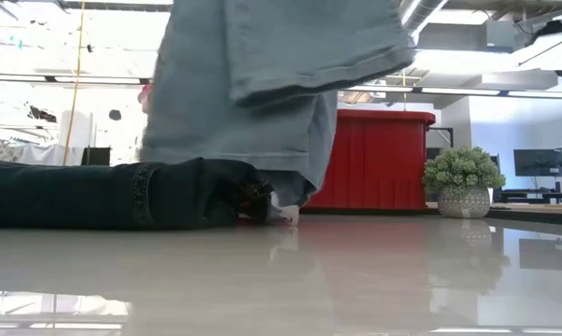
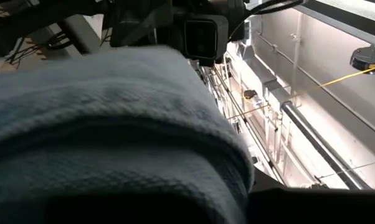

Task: Fold Laundry from Bin
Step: Fold the light blue pants

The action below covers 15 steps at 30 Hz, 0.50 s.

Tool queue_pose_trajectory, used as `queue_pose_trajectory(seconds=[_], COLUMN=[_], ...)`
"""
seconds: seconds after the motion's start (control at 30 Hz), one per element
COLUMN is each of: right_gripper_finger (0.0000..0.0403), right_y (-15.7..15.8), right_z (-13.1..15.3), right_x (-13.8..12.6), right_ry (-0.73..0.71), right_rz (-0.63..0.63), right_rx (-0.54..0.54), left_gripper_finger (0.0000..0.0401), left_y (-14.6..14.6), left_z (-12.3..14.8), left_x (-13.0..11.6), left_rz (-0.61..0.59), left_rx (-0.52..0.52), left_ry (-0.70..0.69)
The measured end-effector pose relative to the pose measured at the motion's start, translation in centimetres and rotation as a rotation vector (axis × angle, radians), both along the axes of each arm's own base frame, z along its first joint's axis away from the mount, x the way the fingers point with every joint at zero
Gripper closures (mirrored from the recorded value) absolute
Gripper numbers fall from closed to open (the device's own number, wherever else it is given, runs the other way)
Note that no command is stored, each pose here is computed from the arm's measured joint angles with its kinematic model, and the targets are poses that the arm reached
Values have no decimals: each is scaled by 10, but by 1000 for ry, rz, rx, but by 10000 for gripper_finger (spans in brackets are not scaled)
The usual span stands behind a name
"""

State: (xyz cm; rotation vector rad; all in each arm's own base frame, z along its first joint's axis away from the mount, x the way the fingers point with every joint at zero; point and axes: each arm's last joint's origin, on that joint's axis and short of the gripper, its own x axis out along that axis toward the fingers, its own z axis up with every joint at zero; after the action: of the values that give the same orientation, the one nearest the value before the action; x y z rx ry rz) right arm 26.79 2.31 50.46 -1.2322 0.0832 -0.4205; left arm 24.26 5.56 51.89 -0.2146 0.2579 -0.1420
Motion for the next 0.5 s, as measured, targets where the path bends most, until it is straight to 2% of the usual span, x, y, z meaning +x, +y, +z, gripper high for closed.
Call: queue_pose_trajectory(seconds=[0.13,0.27,0.37,0.43,0.5], right_gripper_finger=[373,373,373,373,373], right_y=[4,8,12,14,15], right_z=[-1,0,0,0,0], right_x=[0,-1,-3,-3,-4], right_ry=[5,0,-5,-20,-42], right_rz=[12,-9,-25,-11,4], right_rx=[0,9,27,65,125], left_gripper_finger=[183,176,218,271,342], left_y=[5,9,9,10,10], left_z=[-8,-18,-17,-14,-12], left_x=[15,30,30,29,29], left_rz=[-8,-22,-13,10,21], left_rx=[25,59,108,128,136], left_ry=[25,55,40,15,1])
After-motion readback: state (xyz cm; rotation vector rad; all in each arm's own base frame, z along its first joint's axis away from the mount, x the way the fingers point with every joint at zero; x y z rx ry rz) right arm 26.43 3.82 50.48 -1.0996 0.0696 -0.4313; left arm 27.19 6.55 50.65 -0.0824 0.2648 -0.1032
